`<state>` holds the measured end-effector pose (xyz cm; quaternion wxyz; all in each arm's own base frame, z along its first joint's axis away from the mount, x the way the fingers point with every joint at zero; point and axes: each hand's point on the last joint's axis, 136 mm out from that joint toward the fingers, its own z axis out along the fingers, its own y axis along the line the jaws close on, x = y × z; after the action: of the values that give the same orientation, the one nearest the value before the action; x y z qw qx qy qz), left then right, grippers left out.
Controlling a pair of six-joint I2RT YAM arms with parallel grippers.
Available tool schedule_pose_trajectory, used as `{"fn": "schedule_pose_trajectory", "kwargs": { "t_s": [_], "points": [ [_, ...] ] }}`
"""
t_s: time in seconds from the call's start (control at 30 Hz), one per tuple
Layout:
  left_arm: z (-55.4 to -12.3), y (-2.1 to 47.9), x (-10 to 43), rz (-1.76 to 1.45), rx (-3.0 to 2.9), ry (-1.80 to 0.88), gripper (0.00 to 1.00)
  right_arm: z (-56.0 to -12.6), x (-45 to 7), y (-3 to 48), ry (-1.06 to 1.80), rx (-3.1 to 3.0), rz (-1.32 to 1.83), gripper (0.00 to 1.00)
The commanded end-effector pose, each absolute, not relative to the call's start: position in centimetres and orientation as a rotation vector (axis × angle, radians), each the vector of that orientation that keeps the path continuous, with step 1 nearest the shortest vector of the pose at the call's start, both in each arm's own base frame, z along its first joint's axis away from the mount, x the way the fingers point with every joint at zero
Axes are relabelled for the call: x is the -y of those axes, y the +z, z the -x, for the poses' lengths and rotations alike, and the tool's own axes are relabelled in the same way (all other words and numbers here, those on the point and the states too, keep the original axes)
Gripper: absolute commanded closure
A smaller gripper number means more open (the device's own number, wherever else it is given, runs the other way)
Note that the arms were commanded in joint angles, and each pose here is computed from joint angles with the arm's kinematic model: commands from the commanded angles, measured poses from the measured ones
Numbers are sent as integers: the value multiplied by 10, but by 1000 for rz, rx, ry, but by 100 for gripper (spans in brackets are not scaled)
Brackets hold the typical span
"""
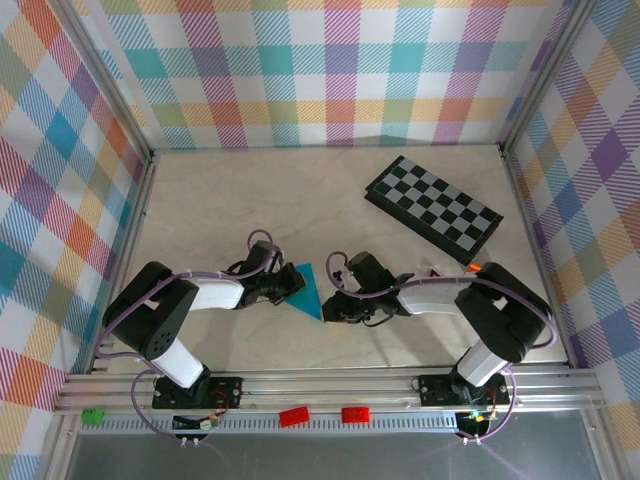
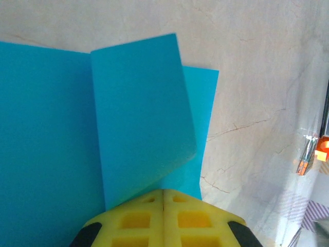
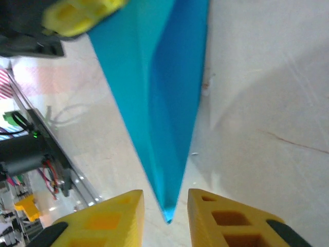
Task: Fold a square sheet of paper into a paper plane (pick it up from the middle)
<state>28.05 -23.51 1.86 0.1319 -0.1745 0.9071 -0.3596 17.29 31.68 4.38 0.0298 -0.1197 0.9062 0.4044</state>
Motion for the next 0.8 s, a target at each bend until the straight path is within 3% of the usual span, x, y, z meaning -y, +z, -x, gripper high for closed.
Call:
{"fn": "schedule_pose_trajectory", "kwargs": {
  "t_s": [0.0,0.23,0.77],
  "points": [
    [-260,-12,218,550,-2734,-919,100,-188,-321,70,1248,-2749,377,70],
    [-261,-11,218,550,-2728,-923,100,-198,-352,79,1373,-2749,433,89],
    [-261,-13,219,550,-2735,-926,100,-200,-371,38,1155,-2922,481,96]
  ]
}}
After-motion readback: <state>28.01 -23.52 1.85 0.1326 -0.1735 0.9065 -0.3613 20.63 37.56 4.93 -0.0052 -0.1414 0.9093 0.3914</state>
